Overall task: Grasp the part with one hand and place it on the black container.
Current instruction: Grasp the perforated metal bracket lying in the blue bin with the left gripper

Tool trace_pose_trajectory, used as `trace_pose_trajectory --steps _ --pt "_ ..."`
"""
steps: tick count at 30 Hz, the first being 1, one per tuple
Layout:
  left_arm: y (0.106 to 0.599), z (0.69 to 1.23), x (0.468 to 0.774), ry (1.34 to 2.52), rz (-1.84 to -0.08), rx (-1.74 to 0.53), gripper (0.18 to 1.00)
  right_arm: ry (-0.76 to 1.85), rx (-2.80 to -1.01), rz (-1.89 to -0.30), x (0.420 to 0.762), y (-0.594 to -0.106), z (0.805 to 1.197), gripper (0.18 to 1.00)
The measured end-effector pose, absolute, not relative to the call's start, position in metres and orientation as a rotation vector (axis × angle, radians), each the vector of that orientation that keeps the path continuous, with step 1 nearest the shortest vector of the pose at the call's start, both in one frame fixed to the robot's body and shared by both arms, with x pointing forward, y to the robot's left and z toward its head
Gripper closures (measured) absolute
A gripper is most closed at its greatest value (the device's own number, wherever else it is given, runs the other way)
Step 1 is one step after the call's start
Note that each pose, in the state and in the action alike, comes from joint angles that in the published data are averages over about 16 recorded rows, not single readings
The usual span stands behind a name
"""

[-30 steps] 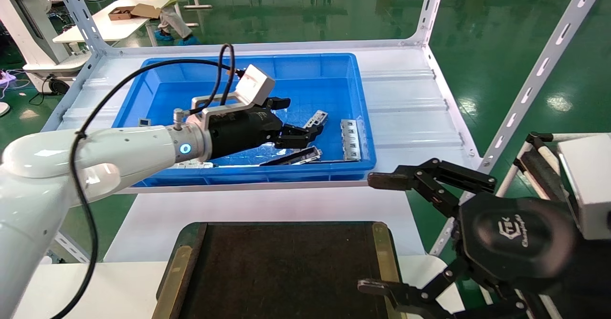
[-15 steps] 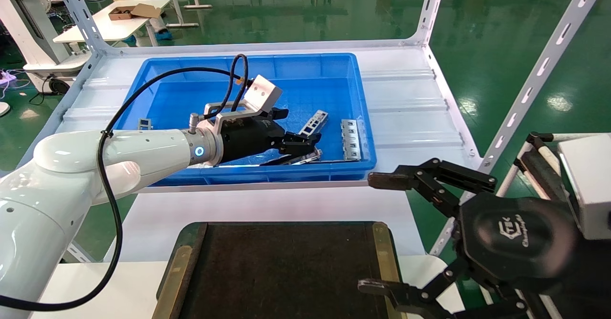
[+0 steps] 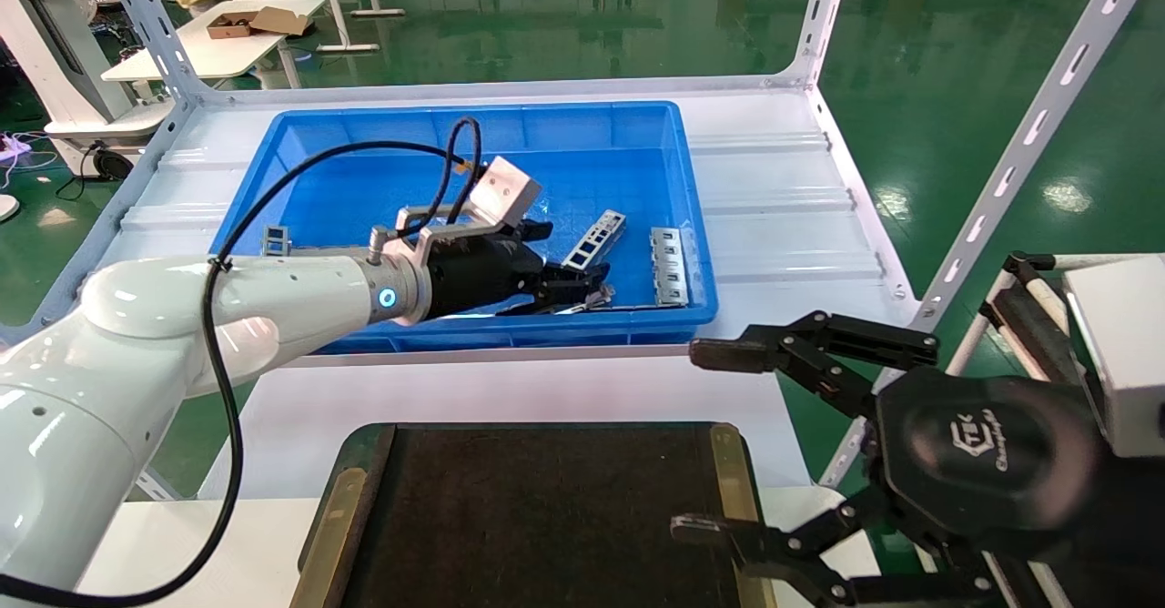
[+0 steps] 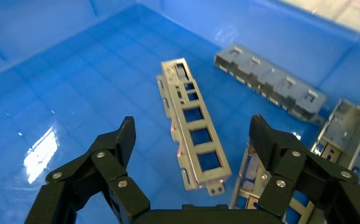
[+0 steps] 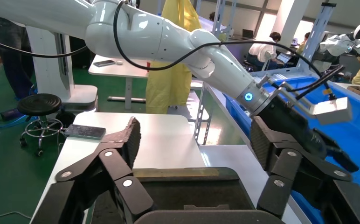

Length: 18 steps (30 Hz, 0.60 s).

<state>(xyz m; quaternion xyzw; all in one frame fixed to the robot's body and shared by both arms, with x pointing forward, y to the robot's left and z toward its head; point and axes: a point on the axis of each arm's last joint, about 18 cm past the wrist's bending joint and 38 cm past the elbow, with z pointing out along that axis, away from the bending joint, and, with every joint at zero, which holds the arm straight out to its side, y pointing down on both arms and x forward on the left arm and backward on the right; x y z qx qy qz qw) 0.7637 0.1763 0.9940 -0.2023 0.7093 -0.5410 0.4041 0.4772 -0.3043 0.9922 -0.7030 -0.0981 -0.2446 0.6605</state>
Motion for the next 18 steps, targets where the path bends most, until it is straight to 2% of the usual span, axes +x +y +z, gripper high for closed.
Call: trace_pose_trajectory --steps 5,10,18 --pt "0.1752 0.9910 0.7649 1.792 -1.356 -0.518 0.308 -0.222 -1.590 -0.553 0.4772 -0.3043 0.9922 0.360" --pt "0.1746 0.9899 0.7660 1.787 -1.355 -0.533 0.390 -0.222 -1.590 -0.553 0.4772 -0.3043 0.9922 0.471" --pt "0.1741 0.9895 0.7671 1.780 -1.358 -0.551 0.585 -0.222 -1.590 -0.553 0.4772 -0.3043 0.9922 0.657"
